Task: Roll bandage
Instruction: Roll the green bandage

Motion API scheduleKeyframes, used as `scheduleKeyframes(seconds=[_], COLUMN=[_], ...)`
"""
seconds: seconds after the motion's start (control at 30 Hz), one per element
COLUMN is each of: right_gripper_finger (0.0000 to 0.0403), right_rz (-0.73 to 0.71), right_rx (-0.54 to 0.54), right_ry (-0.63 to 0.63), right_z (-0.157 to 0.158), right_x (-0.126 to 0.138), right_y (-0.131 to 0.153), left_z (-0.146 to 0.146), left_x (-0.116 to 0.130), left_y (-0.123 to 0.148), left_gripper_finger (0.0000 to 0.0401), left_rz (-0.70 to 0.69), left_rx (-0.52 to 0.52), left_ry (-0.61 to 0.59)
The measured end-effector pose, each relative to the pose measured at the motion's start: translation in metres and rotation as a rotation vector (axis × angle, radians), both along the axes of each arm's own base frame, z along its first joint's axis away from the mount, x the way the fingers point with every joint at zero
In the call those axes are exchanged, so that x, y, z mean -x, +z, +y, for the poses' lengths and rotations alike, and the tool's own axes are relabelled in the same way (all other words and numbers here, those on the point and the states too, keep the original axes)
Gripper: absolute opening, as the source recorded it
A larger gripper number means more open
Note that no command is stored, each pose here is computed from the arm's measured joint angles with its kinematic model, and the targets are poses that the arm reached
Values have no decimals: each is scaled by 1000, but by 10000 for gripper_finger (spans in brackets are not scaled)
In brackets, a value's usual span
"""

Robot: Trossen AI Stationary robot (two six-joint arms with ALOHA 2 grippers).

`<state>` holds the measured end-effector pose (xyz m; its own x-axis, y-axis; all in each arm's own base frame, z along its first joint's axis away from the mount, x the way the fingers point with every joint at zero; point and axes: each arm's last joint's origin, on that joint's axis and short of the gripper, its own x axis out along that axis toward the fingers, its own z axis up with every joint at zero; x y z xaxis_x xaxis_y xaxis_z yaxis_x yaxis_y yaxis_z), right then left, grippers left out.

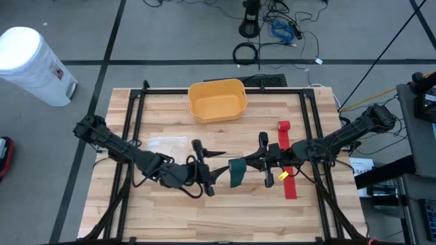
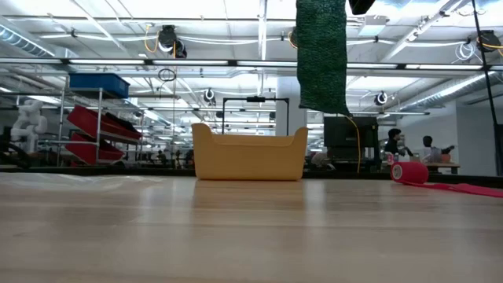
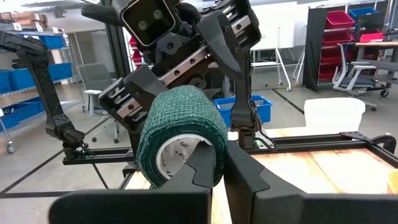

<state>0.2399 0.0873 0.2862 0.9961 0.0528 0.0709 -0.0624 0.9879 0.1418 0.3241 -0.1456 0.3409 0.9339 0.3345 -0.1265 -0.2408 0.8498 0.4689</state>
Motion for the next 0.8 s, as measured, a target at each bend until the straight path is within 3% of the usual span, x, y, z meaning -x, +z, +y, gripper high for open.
scheduleKeyframes(seconds=[0.27, 0.43, 0.6, 0.7, 0.8], right_gripper_finger=[11, 11, 11, 11, 11], right_rz=[-1, -10, -16, -32, -47], right_rx=[1, 0, -6, -12, -20], right_ry=[-1, -1, -8, -15, -17], right_z=[0, 0, 0, -2, -2], right_x=[0, 0, 0, 0, 1], right_y=[0, 1, 2, 3, 5], left_z=[-15, -32, -45, -58, -71], left_x=[10, 19, 21, 19, 12], left_y=[1, 4, 0, -15, -31], left_gripper_finger=[241, 241, 238, 233, 229], left_rz=[20, 25, 48, 106, 166], left_rx=[-98, -191, -213, -324, -516], left_ry=[38, -28, -178, -248, -263])
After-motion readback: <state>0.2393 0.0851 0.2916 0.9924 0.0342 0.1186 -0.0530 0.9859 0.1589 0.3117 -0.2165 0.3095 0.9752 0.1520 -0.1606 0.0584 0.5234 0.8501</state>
